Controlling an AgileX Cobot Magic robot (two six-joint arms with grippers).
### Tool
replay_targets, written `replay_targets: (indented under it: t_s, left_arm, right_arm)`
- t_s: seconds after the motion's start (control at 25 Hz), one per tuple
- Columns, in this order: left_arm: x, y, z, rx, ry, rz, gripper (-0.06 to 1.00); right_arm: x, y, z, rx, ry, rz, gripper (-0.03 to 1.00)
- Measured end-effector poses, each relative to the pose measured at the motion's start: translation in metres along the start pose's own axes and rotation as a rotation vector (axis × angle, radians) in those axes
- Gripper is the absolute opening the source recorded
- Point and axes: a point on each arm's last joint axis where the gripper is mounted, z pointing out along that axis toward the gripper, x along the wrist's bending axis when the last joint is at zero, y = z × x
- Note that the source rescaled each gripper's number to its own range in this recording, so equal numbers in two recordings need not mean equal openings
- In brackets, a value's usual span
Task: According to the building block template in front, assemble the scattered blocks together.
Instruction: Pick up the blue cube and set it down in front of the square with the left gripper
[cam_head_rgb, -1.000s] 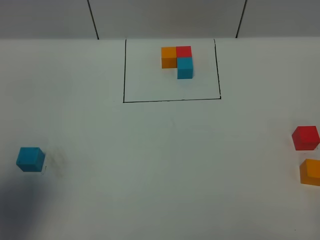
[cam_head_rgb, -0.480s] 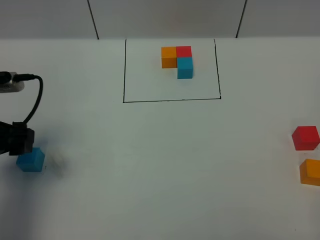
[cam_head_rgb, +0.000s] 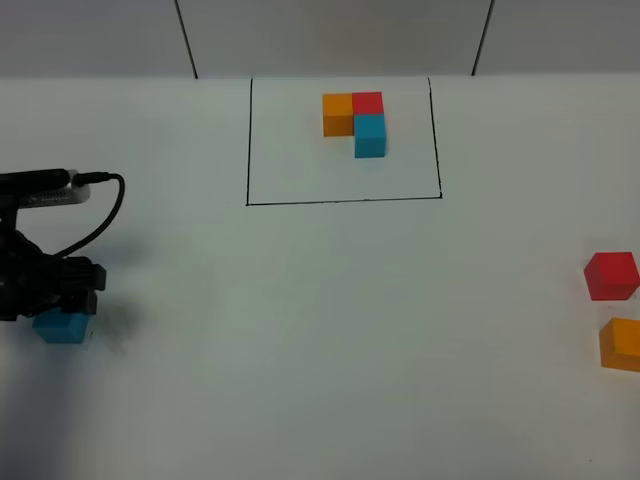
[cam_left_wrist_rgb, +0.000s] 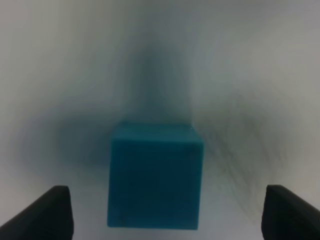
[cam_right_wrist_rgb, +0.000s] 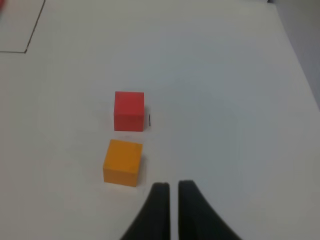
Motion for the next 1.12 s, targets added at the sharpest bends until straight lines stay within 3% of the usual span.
replay_targets:
  t_s: [0.48, 0.6, 0.76, 1.12]
  left_arm:
    - [0.001, 0.0, 0.032, 0.069, 0.018, 0.021, 0.87]
    - [0.001, 0.001, 0.035, 0.07, 0.02, 0.025, 0.79]
    - [0.003, 0.002, 0.037, 0.058, 0.037, 0.06, 0.53]
    - [0.004, 0.003, 0.037, 0.053, 0.053, 0.093, 0.54]
  right_arm:
    - [0.0, 0.0, 0.0, 0.0, 0.0, 0.0, 0.0]
    - [0.0, 0.0, 0.0, 0.0, 0.0, 0.0, 0.0]
    - [0.0, 0.0, 0.0, 0.0, 0.0, 0.0, 0.0]
    - [0.0, 0.0, 0.0, 0.0, 0.0, 0.0, 0.0]
